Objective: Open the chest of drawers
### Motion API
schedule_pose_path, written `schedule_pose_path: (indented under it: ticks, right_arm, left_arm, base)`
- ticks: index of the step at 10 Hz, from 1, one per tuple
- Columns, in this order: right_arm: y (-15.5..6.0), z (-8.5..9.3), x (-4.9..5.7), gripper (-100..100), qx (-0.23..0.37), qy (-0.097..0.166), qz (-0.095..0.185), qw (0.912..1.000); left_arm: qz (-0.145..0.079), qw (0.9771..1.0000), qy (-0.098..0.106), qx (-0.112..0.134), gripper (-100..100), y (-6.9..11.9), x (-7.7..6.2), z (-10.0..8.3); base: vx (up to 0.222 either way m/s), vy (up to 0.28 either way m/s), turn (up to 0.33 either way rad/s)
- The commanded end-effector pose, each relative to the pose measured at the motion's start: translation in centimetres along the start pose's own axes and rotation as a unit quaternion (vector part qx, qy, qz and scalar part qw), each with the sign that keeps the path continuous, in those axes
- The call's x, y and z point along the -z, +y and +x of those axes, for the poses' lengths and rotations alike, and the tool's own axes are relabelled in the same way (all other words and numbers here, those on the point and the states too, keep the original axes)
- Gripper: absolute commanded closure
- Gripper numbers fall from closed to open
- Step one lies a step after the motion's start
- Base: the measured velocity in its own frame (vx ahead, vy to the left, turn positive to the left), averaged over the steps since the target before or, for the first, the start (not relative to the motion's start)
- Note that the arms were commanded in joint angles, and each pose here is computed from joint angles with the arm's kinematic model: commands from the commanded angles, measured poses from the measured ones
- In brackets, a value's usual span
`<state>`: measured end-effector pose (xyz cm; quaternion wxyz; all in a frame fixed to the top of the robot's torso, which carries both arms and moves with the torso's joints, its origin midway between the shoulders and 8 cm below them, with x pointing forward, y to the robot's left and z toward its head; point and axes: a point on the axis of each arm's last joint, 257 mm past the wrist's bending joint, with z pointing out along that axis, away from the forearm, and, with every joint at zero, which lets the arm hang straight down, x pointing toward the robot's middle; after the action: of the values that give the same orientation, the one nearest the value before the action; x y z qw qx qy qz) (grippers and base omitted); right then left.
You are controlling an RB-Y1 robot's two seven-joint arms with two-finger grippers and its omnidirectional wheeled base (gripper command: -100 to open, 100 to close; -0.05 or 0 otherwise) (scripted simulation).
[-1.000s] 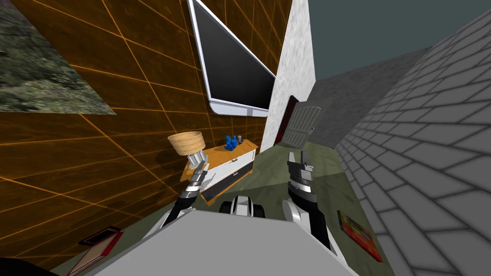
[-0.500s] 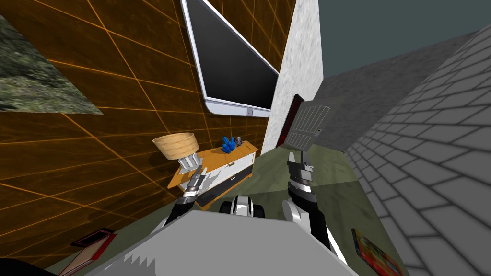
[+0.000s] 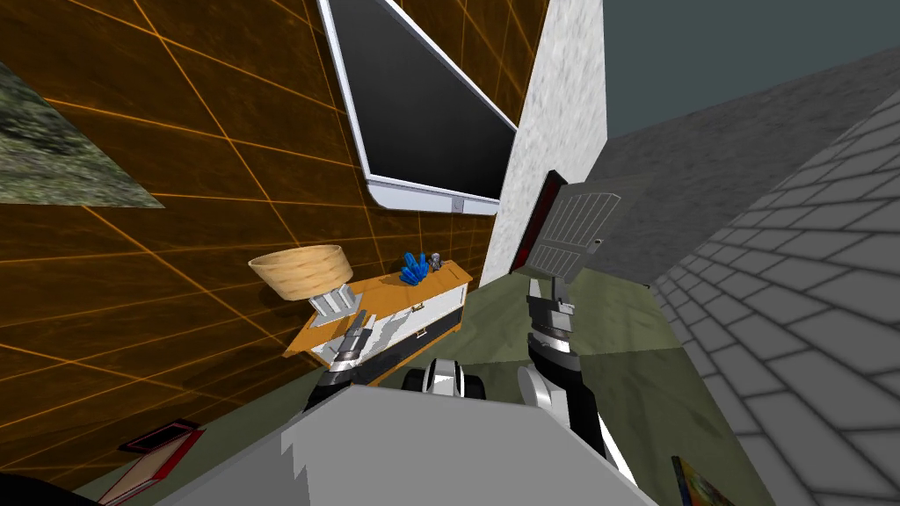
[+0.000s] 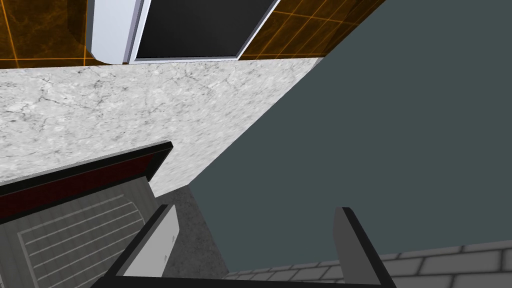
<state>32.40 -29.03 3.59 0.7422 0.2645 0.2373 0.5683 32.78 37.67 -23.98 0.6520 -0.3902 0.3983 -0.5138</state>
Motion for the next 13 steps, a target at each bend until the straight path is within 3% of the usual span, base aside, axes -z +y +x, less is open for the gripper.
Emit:
schedule_pose_path:
  ticks: [1,9,12,13]
  right_arm:
    - [0.0,0.0,0.0,0,0.000,0.000,0.000,1.0000]
    - [0.0,0.0,0.0,0,0.000,0.000,0.000,1.0000]
    - [0.0,0.0,0.0,0,0.000,0.000,0.000,1.0000]
    - [0.0,0.0,0.0,0,0.000,0.000,0.000,1.0000]
  left_arm:
    - [-0.009,0.9999,-0.011,0.005,-100,1.3,1.6,-0.7]
    - [-0.043,0.9979,-0.046,0.017,-100,4.8,6.3,-2.3]
    - [-0.059,0.9951,-0.074,0.031,-100,6.3,9.2,-2.4]
    - [-0.062,0.9948,-0.074,0.031,-100,6.5,9.4,-2.4]
  base:
    - [0.140,-0.089,0.078]
    - [0.113,-0.087,0.081]
    - [0.132,-0.140,0.066]
    - [0.126,-0.086,0.032]
